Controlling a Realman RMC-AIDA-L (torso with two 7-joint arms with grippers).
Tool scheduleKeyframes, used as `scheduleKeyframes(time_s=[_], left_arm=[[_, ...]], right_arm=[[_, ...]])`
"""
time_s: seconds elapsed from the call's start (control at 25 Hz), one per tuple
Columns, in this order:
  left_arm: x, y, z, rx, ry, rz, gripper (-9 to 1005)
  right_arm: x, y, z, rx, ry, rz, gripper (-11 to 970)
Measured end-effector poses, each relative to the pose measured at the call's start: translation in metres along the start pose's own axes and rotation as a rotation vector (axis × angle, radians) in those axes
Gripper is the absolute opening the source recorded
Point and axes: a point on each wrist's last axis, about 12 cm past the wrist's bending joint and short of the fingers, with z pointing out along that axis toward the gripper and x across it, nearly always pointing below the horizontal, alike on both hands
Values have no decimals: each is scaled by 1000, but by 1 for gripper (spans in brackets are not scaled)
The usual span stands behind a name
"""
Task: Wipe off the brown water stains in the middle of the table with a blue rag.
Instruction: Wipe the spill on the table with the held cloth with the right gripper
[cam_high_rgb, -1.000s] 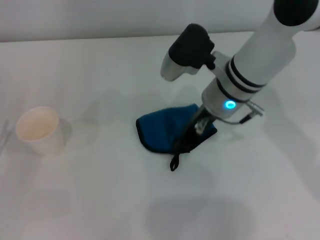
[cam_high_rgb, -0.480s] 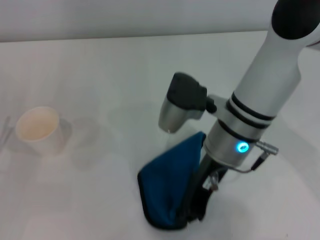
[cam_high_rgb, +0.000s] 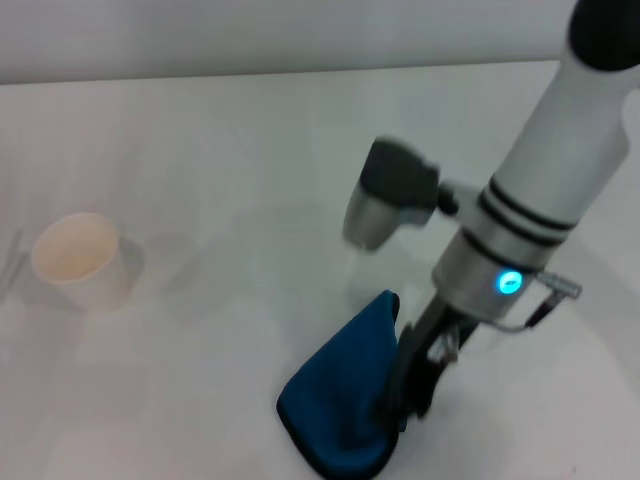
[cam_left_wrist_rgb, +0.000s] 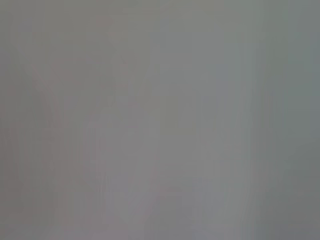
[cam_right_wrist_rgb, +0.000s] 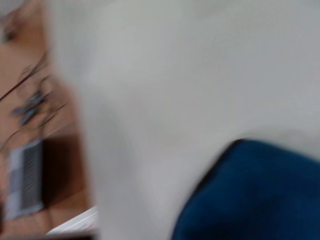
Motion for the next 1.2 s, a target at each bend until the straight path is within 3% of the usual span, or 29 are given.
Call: scheduleKeyframes(time_s=[0.2, 0.6, 0.84, 1.2], left_arm=[[0, 0, 0, 0, -1, 0, 877], [0, -1, 0, 1, -2, -2, 877], [0, -1, 1, 0, -2, 0, 877], [-1, 0, 6, 0, 5, 2, 876]], right_arm=[[6, -34, -24, 169, -125, 114, 57], [29, -76, -55, 388, -282, 261, 66], [45, -84, -65, 417, -340, 287, 71], [51, -87, -69, 426, -341, 298, 79]])
